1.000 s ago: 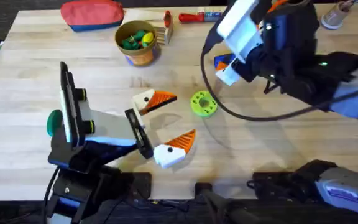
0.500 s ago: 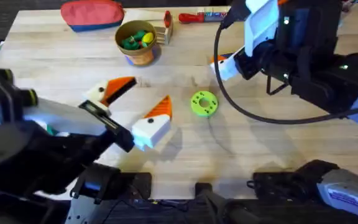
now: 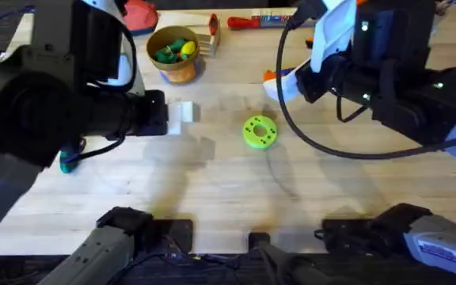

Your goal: Pick up the gripper from the table and insert it into the empty holder that is missing its gripper. Then pick up a screw, insert it into the mounting hole, and use the screwdriver to tighten it. Finally, clean up the table by picking up the vegetable and placing it into the bucket.

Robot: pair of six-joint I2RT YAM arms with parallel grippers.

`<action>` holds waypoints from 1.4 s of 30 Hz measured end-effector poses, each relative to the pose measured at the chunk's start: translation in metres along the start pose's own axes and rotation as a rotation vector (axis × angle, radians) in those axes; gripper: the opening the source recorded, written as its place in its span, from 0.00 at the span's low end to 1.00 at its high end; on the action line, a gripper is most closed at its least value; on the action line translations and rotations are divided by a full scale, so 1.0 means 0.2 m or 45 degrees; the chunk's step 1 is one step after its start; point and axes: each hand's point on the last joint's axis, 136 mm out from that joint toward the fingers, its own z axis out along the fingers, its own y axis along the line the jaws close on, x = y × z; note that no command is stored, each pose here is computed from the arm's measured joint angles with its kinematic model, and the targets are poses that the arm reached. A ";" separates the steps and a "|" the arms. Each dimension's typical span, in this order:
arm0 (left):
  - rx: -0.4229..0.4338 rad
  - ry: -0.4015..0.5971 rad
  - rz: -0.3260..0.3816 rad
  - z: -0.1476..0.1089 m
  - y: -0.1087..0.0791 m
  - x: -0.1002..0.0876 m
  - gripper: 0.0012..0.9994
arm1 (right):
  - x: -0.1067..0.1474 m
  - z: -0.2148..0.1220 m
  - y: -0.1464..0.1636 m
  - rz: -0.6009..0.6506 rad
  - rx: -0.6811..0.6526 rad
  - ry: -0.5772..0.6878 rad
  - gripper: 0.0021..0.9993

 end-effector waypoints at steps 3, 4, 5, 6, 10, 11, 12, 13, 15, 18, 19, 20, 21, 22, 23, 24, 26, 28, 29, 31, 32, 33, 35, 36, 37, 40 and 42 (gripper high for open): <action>-0.155 0.044 -0.093 0.05 0.15 0.00 0.99 | 0.00 0.00 0.00 0.000 -0.004 -0.001 0.99; -0.205 0.058 -0.140 0.06 0.21 -0.01 0.99 | 0.00 0.00 0.00 0.000 -0.004 -0.001 0.99; -0.239 0.069 -0.177 0.07 0.25 0.00 0.99 | 0.00 0.00 0.00 0.000 -0.004 0.000 0.99; -0.278 0.081 -0.222 0.07 0.31 0.00 0.99 | 0.00 0.00 0.00 0.000 -0.004 -0.001 0.99; -0.492 0.126 -0.550 0.06 0.72 0.05 0.99 | 0.00 0.00 0.00 0.000 -0.004 -0.001 0.99; -0.511 0.131 -0.564 0.05 0.76 0.06 0.99 | 0.00 0.00 0.00 0.000 -0.004 -0.001 0.99; -0.524 0.133 -0.566 0.05 0.80 0.06 0.99 | 0.00 0.00 0.00 0.000 -0.004 -0.001 0.99; -0.565 0.135 -0.557 0.04 0.91 0.07 0.99 | 0.00 0.00 0.00 0.000 -0.004 -0.001 0.99; -0.591 0.143 -0.556 0.04 0.97 0.08 0.99 | 0.00 0.00 0.00 0.000 -0.004 -0.001 0.99; -0.632 0.179 -0.544 0.06 1.11 0.11 0.99 | 0.00 0.00 0.00 0.000 -0.004 0.000 0.99; -0.639 0.185 -0.542 0.06 1.14 0.11 0.99 | 0.00 0.00 0.00 0.000 -0.004 0.000 0.99; -0.645 0.194 -0.539 0.07 1.16 0.12 0.99 | 0.00 0.00 0.00 0.000 -0.004 0.000 0.99; -0.650 0.207 -0.533 0.07 1.19 0.13 0.99 | 0.00 0.00 0.00 0.000 -0.004 0.001 0.99; -0.651 0.225 -0.522 0.08 1.22 0.15 0.99 | 0.00 0.00 0.00 0.000 -0.005 0.003 0.99; -0.652 0.242 -0.512 0.08 1.24 0.16 0.99 | 0.00 0.00 0.00 0.000 -0.005 0.003 0.99; -0.650 0.262 -0.502 0.09 1.26 0.18 0.99 | 0.00 0.00 0.00 0.000 -0.005 0.003 0.99; -0.649 0.289 -0.489 0.12 1.31 0.20 0.99 | 0.00 0.00 0.00 0.000 -0.005 0.003 0.99; -0.642 0.339 -0.492 0.17 1.38 0.25 0.99 | 0.00 0.00 0.00 0.000 -0.005 0.004 0.99; -0.637 0.354 -0.497 0.19 1.40 0.26 0.99 | 0.00 0.00 0.00 0.000 -0.005 0.003 0.99; -0.608 0.420 -0.506 0.28 1.43 0.31 0.99 | 0.00 0.00 0.00 0.000 -0.005 0.003 0.99; -0.602 0.431 -0.505 0.30 1.44 0.32 0.99 | 0.00 0.00 0.00 0.000 -0.005 0.003 0.99; -0.597 0.439 -0.505 0.31 1.44 0.32 0.99 | 0.00 0.00 0.00 0.000 -0.005 0.002 0.99; -0.582 0.446 -0.503 0.33 1.44 0.33 0.98 | 0.00 0.00 0.00 0.000 -0.004 0.000 0.99; -0.582 0.440 -0.499 0.33 1.45 0.32 0.92 | 0.00 0.00 0.00 0.000 -0.004 0.000 0.99; -0.587 0.432 -0.498 0.33 1.46 0.31 0.85 | 0.00 0.00 0.00 0.000 -0.004 -0.001 0.99; -0.573 0.438 -0.499 0.35 1.46 0.31 0.60 | 0.00 0.00 0.00 0.000 -0.004 -0.001 0.99; -0.573 0.433 -0.494 0.36 1.46 0.31 0.36 | 0.00 0.00 0.00 0.000 -0.004 -0.001 0.99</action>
